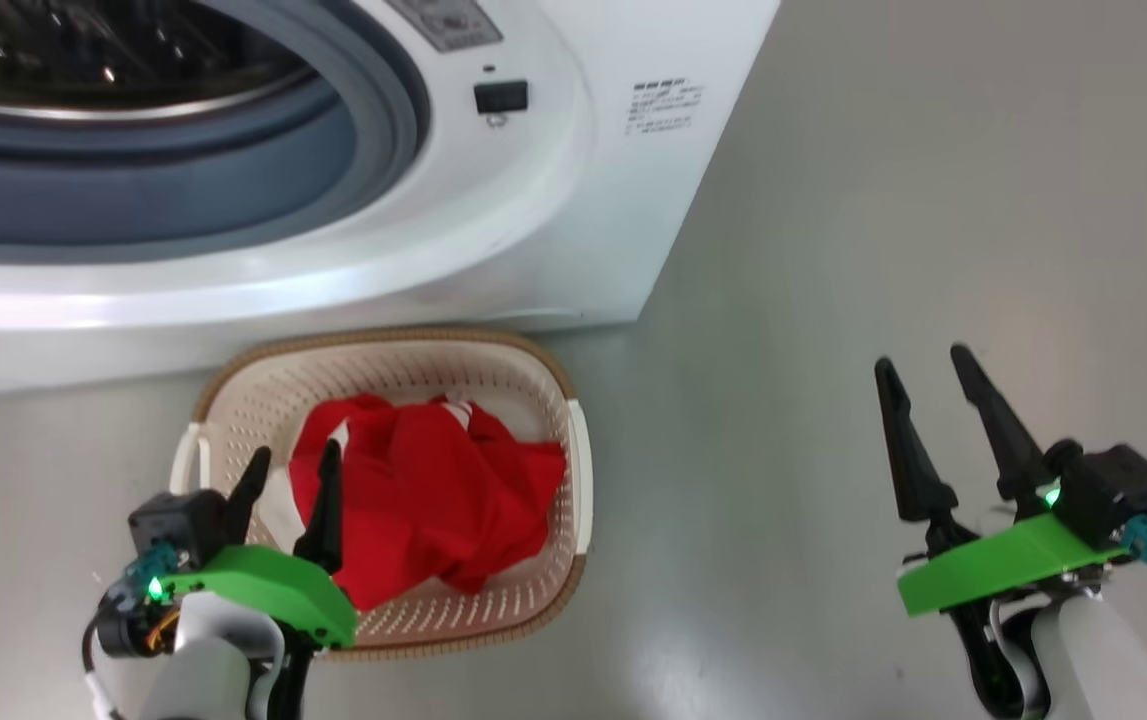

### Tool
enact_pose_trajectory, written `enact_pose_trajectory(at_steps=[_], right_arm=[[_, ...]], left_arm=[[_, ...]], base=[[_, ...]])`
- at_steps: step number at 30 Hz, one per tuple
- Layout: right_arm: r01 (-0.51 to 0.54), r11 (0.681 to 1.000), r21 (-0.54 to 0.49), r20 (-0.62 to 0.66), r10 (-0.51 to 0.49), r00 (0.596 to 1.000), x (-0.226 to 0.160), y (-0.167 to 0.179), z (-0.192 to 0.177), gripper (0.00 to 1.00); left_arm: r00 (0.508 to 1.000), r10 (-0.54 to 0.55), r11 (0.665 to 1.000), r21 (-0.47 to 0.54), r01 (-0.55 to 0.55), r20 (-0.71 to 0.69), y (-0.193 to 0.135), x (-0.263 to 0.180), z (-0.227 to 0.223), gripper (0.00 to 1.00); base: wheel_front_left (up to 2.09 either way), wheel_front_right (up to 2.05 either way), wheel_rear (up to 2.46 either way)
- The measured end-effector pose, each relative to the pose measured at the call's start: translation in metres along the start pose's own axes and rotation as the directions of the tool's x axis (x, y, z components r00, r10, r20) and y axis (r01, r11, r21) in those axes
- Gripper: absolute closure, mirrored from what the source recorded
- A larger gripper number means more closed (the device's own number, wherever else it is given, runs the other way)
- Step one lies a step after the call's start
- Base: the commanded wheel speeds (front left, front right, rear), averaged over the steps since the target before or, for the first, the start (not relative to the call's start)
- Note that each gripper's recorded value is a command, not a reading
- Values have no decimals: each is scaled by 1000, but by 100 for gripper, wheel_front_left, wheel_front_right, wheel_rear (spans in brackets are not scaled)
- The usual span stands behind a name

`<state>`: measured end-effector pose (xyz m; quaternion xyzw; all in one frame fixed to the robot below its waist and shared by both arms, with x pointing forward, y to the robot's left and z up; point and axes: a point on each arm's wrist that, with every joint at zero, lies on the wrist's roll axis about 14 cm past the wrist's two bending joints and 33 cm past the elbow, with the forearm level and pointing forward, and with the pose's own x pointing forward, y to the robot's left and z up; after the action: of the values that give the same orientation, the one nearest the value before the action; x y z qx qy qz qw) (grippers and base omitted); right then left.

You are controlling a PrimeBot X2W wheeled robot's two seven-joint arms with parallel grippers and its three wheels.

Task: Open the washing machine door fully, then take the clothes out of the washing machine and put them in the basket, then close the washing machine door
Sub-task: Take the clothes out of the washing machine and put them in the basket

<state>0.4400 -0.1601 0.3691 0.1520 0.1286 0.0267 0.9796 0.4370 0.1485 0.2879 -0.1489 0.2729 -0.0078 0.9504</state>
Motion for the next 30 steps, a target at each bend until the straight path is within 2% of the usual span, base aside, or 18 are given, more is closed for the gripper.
enact_pose_trajectory(at_steps=[11, 30], right_arm=[[-10, 1000, -24, 60, 12, 998, -27, 4, 29, 0], [-18, 1000, -25, 128, 21, 992, -78, 11, 51, 0]], left_arm=[[976, -34, 998, 56, 23, 216, -9, -37, 67, 0], [905, -10, 994, 106, -39, 425, 7, -125, 111, 0]], base=[[0, 0, 0], [0, 0, 0]])
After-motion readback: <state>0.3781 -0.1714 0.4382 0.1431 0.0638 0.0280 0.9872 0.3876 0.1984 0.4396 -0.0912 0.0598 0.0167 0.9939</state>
